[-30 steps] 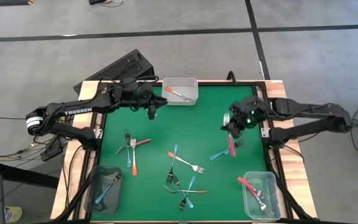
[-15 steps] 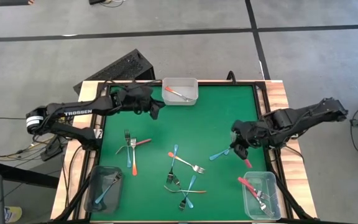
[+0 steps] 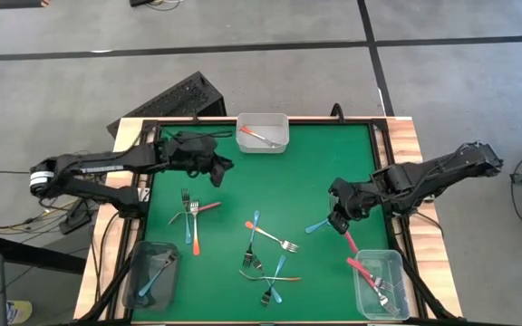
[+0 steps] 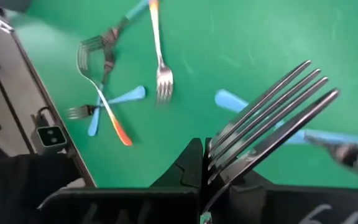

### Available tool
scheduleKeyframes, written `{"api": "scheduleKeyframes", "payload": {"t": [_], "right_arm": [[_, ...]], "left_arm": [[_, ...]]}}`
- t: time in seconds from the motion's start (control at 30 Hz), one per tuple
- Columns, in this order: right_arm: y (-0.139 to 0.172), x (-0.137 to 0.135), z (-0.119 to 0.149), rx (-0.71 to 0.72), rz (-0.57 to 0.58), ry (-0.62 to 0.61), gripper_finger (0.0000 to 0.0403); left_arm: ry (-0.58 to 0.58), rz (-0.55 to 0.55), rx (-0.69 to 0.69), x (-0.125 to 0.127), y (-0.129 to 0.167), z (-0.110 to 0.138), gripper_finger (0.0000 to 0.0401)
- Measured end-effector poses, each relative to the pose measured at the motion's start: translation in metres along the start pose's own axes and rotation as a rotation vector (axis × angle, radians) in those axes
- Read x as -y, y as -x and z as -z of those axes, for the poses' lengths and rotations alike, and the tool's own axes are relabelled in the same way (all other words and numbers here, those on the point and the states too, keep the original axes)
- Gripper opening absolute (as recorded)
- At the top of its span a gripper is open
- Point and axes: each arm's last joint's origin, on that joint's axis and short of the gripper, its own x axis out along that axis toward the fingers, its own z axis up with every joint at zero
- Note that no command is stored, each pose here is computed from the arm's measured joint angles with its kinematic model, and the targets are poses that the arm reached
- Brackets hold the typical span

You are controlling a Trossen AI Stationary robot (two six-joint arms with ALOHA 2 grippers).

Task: Sort silverware by color (type)
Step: Put the pink fork into the transparent bin

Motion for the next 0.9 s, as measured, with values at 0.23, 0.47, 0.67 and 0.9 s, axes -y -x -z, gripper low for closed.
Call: {"api": "scheduleKeyframes", "payload": {"t": [0.23, 0.47, 0.67, 0.9], "right_arm": [[0.002, -0.007, 0.023, -0.078, 0.009, -0.158, 0.002], [-0.001, -0.018, 0.053, -0.109, 0.048, -0.273, 0.002], [-0.014, -0.028, 0.082, -0.174, 0.116, -0.336, 0.002], [-0.028, -0.037, 0.105, -0.239, 0.167, -0.416, 0.002]], "left_arm": [[-0.078, -0.07, -0.049, 0.003, 0.059, 0.021, 0.0068], [-0.04, -0.079, -0.037, -0.003, 0.086, 0.053, 0.0068], [0.019, -0.061, -0.099, -0.012, 0.081, 0.084, 0.0068], [0.045, -0.06, -0.179, -0.015, 0.07, 0.108, 0.0068]]}}
